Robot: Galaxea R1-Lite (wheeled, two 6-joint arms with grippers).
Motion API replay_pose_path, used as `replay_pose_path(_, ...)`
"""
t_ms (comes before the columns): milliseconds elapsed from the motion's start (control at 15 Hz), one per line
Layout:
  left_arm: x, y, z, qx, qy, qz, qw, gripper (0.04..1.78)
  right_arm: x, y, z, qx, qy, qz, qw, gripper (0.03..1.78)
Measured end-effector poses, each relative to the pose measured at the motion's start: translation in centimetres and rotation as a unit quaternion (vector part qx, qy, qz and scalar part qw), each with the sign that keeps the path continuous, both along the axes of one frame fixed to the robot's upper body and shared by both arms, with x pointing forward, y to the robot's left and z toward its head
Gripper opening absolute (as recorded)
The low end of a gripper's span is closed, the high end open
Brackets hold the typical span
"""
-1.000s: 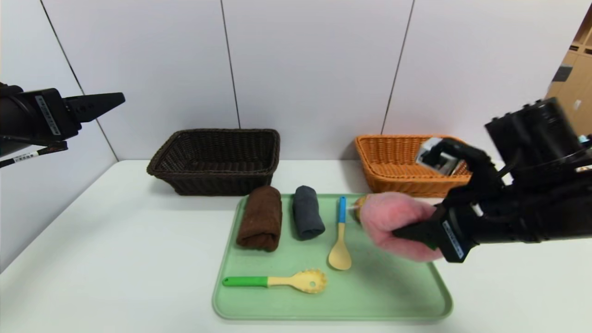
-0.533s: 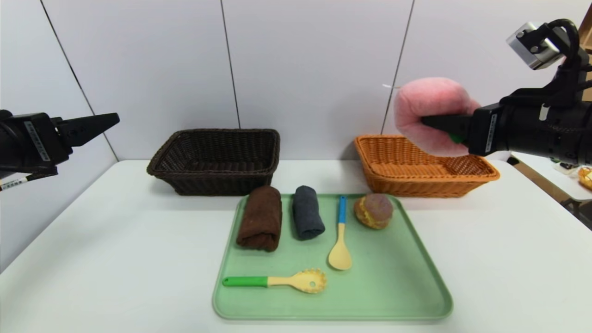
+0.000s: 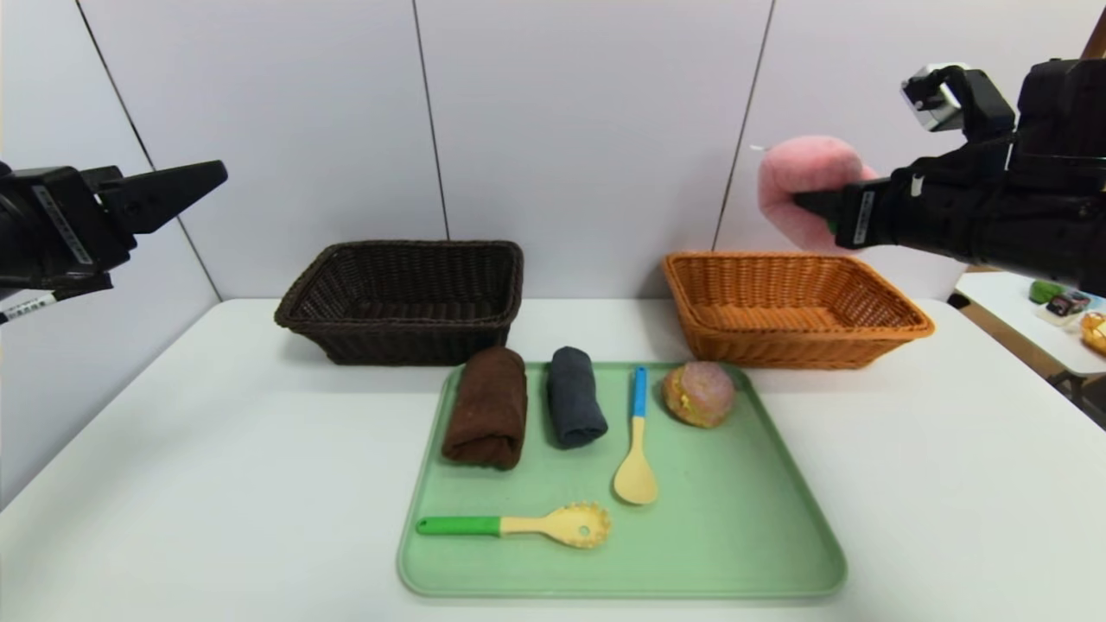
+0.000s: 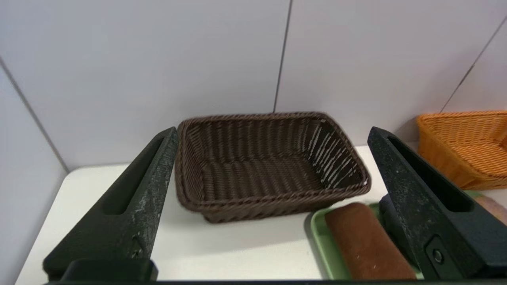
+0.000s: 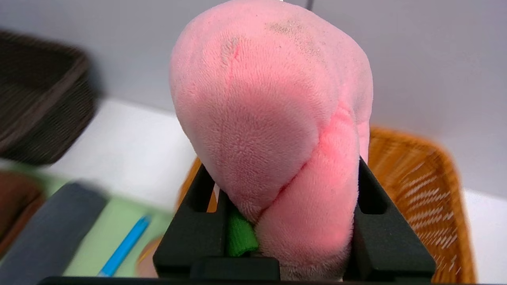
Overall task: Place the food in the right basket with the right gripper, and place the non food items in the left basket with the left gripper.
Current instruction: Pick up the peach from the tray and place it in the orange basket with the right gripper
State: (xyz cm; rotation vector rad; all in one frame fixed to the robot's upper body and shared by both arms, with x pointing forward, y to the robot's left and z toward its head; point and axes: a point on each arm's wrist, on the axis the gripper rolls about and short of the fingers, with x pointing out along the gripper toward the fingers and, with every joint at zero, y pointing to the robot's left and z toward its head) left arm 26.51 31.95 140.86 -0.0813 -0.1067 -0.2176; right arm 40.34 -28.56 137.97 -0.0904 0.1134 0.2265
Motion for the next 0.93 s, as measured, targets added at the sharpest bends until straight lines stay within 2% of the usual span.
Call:
replay_pose_path(133, 0.8, -0.2, -0.1, -0.001, -0.004, -0.005, 1.0, 1.69, 2.8, -1.8, -0.4, -0.025, -0.037, -0.039, 0.9982, 0.7)
replay_pose_path(267, 1.4, -0.3, -0.4, -0.001, 0.002, -0.005, 1.0, 1.69, 5.0, -3.7, -2.3, -0.042, -0.015, -0.08, 0.9958, 0.7)
replay_pose_path(467, 1.8, -0.3, -0.6, 0.0, 0.008, -0.005, 1.0, 1.69, 7.1, -6.1, -5.0, -0.037, 0.019, -0.12, 0.992, 0.7)
replay_pose_path(600, 1.9, -0.3, -0.6, 0.0, 0.009, -0.004, 1.0, 1.69, 8.0, -7.2, -6.6, -0.029, 0.04, -0.133, 0.99, 0.7)
replay_pose_path(933, 2.4, -0.3, -0.8, 0.0, 0.014, -0.003, 1.0, 1.69, 9.0, -7.2, -9.0, -0.026, 0.075, -0.131, 0.9882, 0.7)
